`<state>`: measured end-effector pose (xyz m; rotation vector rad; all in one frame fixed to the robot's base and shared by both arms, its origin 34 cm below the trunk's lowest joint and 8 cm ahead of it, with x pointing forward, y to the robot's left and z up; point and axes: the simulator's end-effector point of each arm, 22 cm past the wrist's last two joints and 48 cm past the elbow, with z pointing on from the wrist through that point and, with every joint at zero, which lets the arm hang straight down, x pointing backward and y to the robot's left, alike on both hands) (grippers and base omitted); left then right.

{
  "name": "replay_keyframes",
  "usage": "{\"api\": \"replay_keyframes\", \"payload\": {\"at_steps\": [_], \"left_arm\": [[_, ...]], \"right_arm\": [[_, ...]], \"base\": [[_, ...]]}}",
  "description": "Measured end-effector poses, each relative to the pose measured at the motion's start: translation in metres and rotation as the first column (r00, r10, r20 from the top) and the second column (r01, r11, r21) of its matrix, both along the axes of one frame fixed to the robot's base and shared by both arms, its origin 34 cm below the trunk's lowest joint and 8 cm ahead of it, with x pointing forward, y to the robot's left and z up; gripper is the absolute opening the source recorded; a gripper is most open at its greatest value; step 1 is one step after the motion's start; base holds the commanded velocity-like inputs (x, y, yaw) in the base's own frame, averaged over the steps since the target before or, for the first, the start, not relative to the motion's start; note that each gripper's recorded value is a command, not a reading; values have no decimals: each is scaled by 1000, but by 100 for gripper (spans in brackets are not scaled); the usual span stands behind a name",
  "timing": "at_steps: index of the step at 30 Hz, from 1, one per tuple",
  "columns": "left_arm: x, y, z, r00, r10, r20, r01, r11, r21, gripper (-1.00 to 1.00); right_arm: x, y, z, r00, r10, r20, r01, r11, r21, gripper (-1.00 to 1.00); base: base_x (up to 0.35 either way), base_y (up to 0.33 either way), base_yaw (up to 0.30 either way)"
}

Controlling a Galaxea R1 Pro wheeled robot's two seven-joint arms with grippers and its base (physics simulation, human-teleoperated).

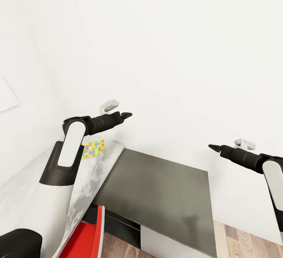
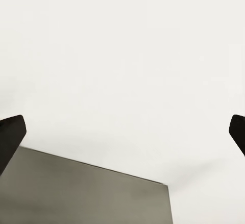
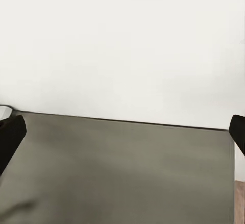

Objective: Put all the toys in the child's room - the three board games (two on the bed and one on the table), the two jigsaw puzzles on the table, and the tennis ball on the table - inside the toy box on the table in the child's room.

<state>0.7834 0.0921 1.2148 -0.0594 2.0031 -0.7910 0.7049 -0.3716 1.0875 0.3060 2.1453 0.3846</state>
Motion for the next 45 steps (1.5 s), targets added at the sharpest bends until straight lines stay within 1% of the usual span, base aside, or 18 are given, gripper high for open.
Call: {"api": "replay_keyframes", "payload": {"at_steps": [20, 45], "left_arm": [[-1, -3, -1, 1000, -3, -2, 3, 1000, -2, 100], [0, -1, -1, 1000, -1, -2, 1, 1000, 0, 100]], "right_arm": [[0, -4, 1, 1000, -4, 2, 4, 1000, -3, 100], [0, -1, 1, 1000, 1, 4, -1, 1000, 6, 100]], "base": [[20, 4, 0], [1, 0, 0]]}}
